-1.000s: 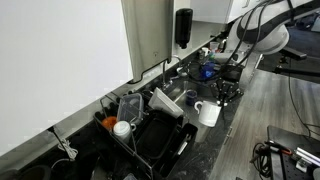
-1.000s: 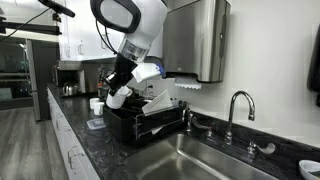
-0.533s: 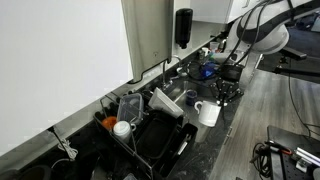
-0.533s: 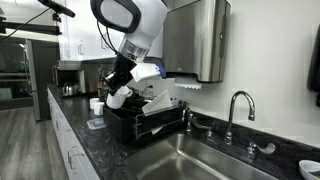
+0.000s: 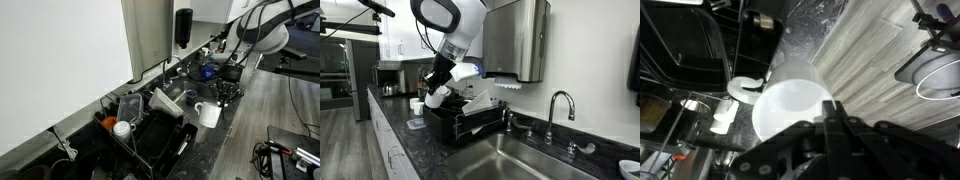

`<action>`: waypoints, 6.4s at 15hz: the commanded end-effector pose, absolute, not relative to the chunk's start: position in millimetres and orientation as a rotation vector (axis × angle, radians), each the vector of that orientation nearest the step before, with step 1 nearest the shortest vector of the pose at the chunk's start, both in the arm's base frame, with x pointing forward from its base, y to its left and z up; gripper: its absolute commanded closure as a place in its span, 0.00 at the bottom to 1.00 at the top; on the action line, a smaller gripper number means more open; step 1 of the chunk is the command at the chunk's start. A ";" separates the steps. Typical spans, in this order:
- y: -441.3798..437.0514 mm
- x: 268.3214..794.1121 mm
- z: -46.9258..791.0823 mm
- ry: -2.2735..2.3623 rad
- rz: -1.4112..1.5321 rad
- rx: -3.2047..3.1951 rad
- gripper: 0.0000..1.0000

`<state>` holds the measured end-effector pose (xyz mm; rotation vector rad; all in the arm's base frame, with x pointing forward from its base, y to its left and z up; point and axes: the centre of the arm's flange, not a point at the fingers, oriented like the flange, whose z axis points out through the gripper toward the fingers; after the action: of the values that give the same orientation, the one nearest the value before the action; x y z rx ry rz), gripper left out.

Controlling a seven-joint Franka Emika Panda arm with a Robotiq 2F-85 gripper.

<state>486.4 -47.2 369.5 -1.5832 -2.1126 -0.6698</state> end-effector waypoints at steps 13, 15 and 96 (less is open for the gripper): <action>68.7 518.0 431.0 -2.432 -0.897 -0.903 1.00; 84.1 522.0 441.6 -2.453 -0.906 -0.868 1.00; 104.5 612.4 414.3 -2.703 -0.944 -0.725 1.00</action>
<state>598.6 99.4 414.5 -0.7494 -2.6713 -0.9329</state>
